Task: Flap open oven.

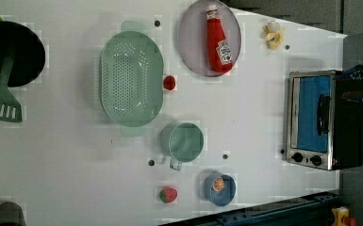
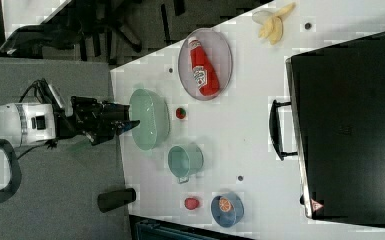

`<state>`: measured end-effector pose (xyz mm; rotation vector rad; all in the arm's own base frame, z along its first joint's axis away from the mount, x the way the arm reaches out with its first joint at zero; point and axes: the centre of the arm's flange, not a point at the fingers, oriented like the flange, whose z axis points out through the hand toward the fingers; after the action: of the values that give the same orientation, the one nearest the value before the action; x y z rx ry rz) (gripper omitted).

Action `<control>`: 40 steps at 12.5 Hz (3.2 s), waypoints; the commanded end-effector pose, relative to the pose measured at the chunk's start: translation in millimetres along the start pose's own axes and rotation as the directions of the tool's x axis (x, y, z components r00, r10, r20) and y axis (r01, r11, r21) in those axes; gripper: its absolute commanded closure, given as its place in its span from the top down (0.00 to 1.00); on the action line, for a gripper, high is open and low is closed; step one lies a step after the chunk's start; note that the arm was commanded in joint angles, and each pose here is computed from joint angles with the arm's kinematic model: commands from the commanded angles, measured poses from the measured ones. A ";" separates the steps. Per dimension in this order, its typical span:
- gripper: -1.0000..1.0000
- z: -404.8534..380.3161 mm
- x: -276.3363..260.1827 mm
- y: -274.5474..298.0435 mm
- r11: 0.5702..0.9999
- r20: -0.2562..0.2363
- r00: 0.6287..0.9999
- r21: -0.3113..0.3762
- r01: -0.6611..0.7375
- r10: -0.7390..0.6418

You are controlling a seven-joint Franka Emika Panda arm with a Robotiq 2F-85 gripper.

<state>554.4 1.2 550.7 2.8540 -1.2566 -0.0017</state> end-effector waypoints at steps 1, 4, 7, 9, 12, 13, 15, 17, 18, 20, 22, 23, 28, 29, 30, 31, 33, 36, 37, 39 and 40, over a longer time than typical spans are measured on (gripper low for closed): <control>0.79 -59.8 -38.7 93.7 1.000 0.029 0.999 -0.022 -0.022 0.023; 1.00 -59.9 -38.8 93.7 1.000 0.029 0.999 -0.022 -0.022 0.023; 0.83 -59.8 -38.8 93.6 1.000 0.029 0.999 -0.022 -0.022 0.023; 0.57 -58.8 -38.0 94.5 0.999 0.031 0.999 -0.024 -0.024 0.025; 0.22 -54.8 -29.5 100.8 0.999 0.040 0.998 -0.026 -0.041 0.042; 0.18 -51.4 -23.3 104.7 0.998 0.046 0.998 -0.028 -0.051 0.053; 0.17 -40.3 -6.5 115.6 0.999 0.068 0.998 -0.031 -0.009 0.011; 0.17 -24.1 16.3 132.0 0.993 0.087 0.990 -0.022 0.115 -0.113; 0.17 -12.2 28.1 140.6 0.980 0.093 0.976 -0.018 0.200 -0.198; 0.17 12.6 52.7 155.8 0.930 0.071 0.928 -0.004 0.368 -0.367; 0.17 38.5 75.3 173.1 0.861 0.031 0.861 -0.013 0.509 -0.508; 0.17 52.8 84.8 181.8 0.829 0.013 0.829 -0.019 0.559 -0.559; 0.17 130.5 119.1 224.7 0.756 -0.073 0.752 -0.048 0.653 -0.655; 0.17 141.9 125.2 229.8 0.732 -0.099 0.726 -0.066 0.678 -0.681; 0.17 152.5 130.1 233.1 0.718 -0.116 0.708 -0.082 0.692 -0.696; 0.17 163.0 135.3 235.6 0.720 -0.130 0.708 -0.095 0.688 -0.694; 0.17 188.0 140.4 240.4 0.726 -0.103 0.718 -0.101 0.680 -0.688; 0.17 219.4 142.8 240.2 0.723 -0.052 0.722 -0.103 0.683 -0.690; 0.17 226.5 143.2 240.0 0.722 -0.042 0.722 -0.104 0.684 -0.690; 0.17 236.7 143.6 236.9 0.717 -0.040 0.718 -0.110 0.688 -0.695; 0.17 241.0 142.2 233.7 0.713 -0.035 0.715 -0.110 0.692 -0.699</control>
<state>470.9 -271.7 305.1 3.0084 -0.1808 -0.0067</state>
